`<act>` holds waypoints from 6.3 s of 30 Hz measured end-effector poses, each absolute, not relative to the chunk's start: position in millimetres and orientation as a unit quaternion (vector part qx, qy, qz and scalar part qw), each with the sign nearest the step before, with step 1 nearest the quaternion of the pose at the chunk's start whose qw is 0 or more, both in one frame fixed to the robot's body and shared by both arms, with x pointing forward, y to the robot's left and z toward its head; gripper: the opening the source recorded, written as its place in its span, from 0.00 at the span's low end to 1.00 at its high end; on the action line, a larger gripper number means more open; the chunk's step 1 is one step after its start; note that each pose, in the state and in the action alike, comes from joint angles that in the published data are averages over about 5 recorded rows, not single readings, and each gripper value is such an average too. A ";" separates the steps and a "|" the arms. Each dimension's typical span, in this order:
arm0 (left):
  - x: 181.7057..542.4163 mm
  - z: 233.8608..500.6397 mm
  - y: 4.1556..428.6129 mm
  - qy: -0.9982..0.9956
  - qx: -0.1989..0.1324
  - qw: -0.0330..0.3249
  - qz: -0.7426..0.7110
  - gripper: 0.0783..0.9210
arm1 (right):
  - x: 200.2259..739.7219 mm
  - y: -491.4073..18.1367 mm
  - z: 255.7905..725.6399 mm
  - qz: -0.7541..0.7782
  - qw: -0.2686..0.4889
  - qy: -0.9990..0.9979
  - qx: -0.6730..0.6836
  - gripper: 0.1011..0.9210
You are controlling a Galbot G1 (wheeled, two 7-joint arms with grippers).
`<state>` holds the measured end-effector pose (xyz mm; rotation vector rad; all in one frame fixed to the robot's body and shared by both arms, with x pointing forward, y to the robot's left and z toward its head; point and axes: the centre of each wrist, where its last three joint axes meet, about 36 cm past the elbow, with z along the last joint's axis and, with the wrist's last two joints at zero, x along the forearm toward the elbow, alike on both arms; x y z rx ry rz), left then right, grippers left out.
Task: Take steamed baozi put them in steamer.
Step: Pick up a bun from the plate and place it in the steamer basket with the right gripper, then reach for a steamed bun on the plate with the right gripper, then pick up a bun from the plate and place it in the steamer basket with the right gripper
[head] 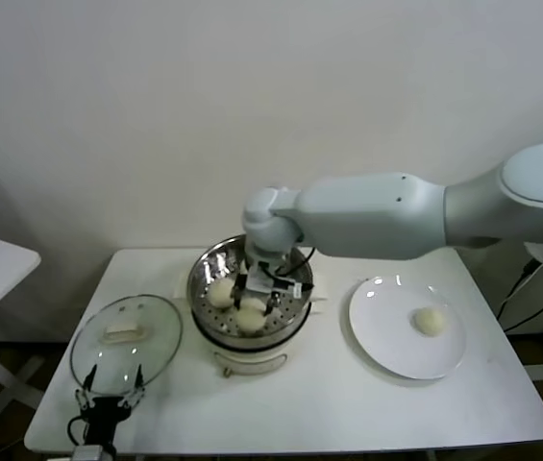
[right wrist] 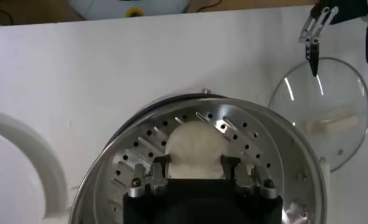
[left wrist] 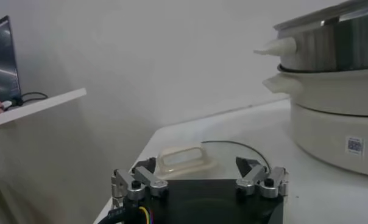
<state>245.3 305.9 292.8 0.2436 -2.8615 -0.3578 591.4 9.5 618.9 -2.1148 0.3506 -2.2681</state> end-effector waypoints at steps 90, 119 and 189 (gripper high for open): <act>234.6 281.1 310.8 -0.978 0.087 0.141 -0.124 0.88 | 648.9 -424.9 480.6 -0.550 -0.449 0.503 -0.494 0.88; 237.8 281.2 308.7 -0.979 0.083 0.139 -0.123 0.88 | 648.2 -427.2 468.8 -0.559 -0.452 0.500 -0.483 0.63; 240.6 288.1 302.7 -0.981 0.074 0.127 -0.127 0.88 | 641.3 -74.5 617.8 -0.578 -0.315 0.511 -0.553 0.61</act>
